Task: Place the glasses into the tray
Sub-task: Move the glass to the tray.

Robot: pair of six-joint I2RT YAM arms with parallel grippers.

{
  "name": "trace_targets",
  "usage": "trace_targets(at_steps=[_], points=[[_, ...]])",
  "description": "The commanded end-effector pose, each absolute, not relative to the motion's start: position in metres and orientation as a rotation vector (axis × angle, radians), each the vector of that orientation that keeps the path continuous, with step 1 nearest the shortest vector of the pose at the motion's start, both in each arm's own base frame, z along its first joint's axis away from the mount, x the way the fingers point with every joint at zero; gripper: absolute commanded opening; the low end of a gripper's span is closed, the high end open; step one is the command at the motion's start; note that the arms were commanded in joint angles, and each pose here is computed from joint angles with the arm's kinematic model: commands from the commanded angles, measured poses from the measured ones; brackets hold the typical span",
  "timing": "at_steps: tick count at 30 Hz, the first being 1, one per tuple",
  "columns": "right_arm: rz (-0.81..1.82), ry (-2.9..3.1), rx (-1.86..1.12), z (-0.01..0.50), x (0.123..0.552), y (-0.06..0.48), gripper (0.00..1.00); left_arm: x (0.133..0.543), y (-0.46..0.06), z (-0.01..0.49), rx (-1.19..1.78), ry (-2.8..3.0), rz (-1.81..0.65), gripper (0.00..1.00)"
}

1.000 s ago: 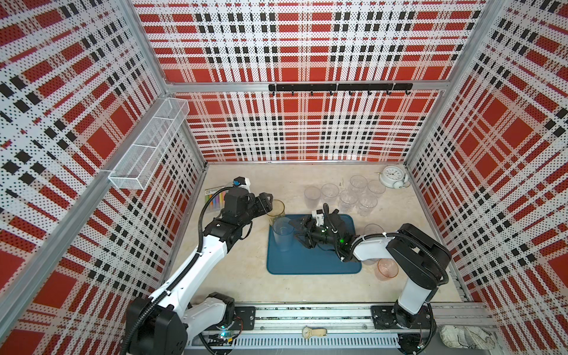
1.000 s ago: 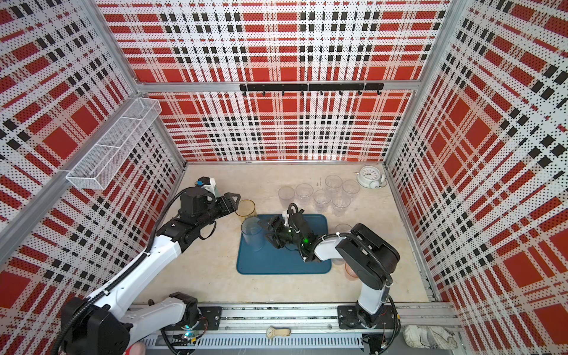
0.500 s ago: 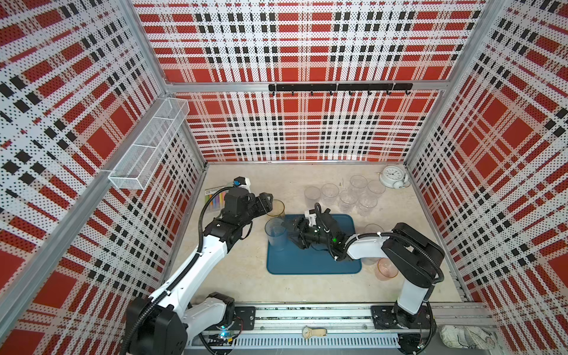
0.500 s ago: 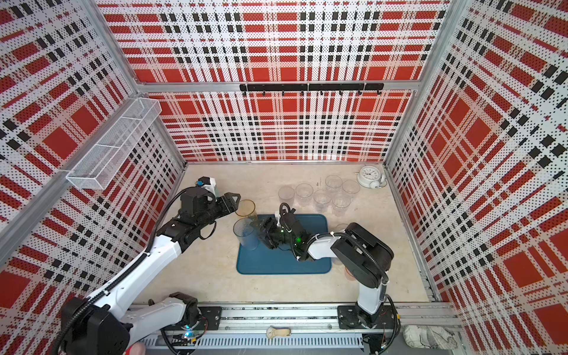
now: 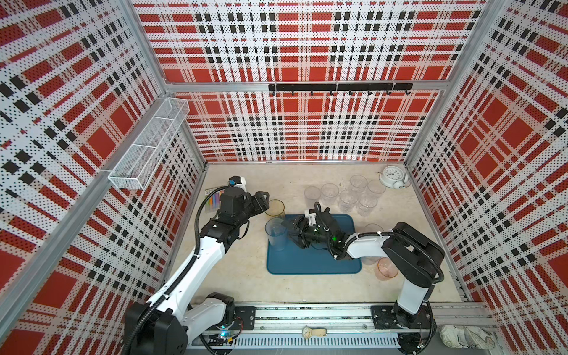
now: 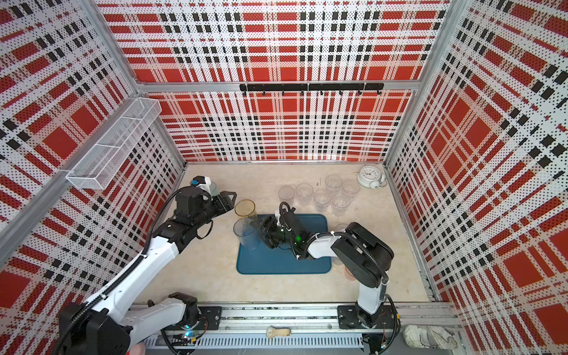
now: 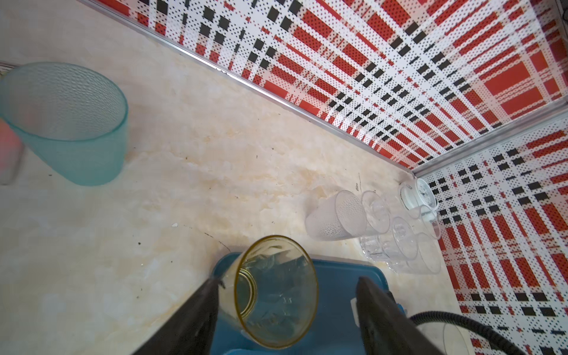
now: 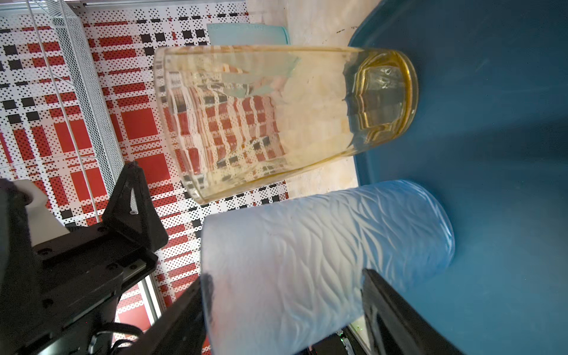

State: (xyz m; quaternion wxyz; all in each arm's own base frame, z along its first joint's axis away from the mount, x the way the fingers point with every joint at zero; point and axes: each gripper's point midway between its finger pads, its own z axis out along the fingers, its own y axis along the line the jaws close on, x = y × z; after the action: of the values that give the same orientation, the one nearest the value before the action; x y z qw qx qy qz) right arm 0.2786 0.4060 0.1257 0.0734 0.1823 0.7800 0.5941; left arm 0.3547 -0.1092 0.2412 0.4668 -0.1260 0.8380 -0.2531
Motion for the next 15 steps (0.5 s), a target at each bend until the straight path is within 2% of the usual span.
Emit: trace_targets(at_steps=[1, 15], points=[[1.742, 2.393, 0.594, 0.1100, 0.2787, 0.4049, 0.78, 0.3583, -0.1009, 0.2587, -0.319, 2.007, -0.637, 0.73], [1.778, 2.360, 0.621, 0.1109, 0.2807, 0.4069, 0.78, 0.3587, -0.1005, 0.2535, -0.323, 2.018, -0.636, 0.73]])
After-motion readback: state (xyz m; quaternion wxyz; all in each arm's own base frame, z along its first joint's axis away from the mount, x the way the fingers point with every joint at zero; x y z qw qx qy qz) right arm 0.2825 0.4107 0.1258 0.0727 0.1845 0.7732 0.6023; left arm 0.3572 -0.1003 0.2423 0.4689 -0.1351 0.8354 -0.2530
